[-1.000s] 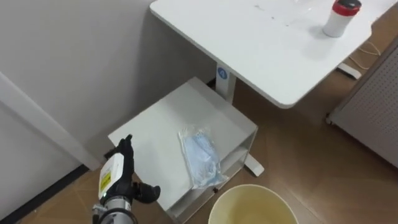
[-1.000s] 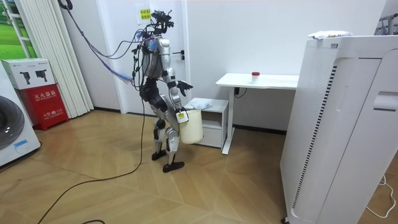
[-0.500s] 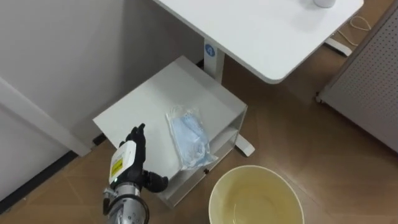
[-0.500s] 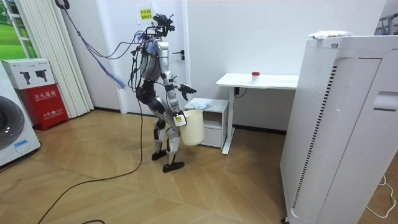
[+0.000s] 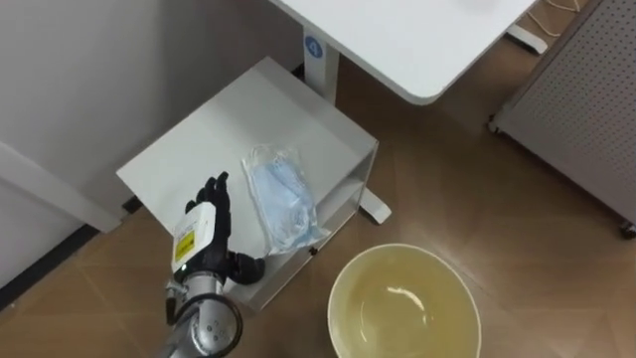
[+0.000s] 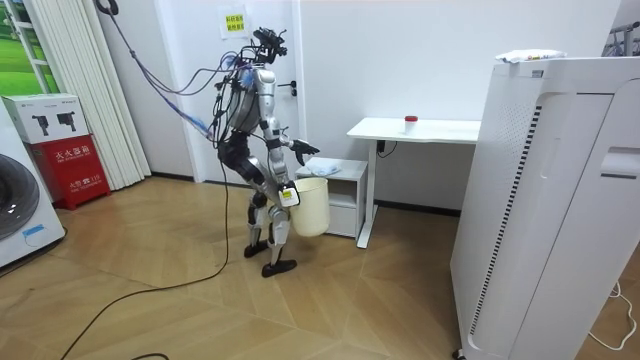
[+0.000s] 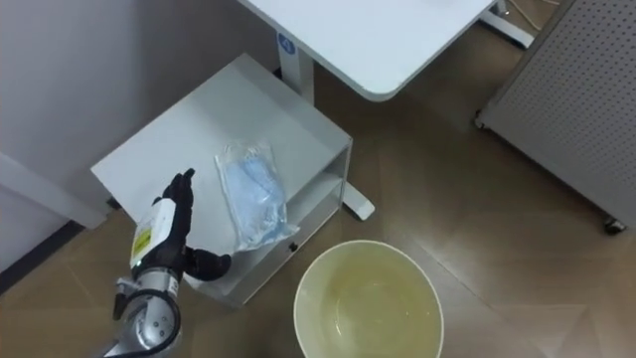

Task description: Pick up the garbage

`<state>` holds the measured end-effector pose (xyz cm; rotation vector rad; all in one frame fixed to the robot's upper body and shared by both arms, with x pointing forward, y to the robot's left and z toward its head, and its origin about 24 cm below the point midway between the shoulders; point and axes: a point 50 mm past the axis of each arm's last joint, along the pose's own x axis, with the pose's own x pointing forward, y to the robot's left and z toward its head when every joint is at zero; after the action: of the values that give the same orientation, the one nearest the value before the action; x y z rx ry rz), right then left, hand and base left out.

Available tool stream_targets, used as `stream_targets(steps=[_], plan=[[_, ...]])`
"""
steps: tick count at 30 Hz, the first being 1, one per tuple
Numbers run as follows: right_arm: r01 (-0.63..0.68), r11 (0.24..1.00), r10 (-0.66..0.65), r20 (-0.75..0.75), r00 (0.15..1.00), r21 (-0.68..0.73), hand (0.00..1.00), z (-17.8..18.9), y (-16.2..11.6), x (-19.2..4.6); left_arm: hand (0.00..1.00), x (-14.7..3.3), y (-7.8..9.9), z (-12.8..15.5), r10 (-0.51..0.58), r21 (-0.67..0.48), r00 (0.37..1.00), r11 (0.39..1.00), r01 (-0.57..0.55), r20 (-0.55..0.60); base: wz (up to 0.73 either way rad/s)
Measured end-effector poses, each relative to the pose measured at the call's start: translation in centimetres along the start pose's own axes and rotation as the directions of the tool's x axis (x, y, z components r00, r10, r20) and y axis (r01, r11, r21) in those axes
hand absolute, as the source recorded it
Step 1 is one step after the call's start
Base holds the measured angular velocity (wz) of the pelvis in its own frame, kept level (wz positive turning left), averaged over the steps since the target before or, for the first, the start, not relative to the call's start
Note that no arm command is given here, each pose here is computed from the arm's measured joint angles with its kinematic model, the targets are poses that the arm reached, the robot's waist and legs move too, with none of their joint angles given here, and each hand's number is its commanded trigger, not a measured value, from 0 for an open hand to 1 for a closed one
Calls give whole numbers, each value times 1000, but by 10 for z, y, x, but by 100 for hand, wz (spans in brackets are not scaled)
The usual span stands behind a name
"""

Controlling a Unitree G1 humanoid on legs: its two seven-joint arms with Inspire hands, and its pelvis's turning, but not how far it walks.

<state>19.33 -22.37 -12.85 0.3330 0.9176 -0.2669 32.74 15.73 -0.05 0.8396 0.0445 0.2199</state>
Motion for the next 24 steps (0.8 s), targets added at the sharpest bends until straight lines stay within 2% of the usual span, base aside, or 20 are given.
stream_targets(steps=[4,10,15,24], plan=[[-13,999,12,16,1000,44,100,3,3,1,0,7,5,9,47,-4,999,999,-47,23,7],[-39,994,35,43,998,105,100,8,7,1,0,13,11,8,56,71,998,996,-59,43,-1],[-2,990,-6,58,998,139,100,14,-8,-1,0,14,14,4,40,173,996,983,-53,78,2],[94,980,-102,37,994,176,100,8,-27,-5,0,17,11,20,2,261,983,964,-51,185,-8]])
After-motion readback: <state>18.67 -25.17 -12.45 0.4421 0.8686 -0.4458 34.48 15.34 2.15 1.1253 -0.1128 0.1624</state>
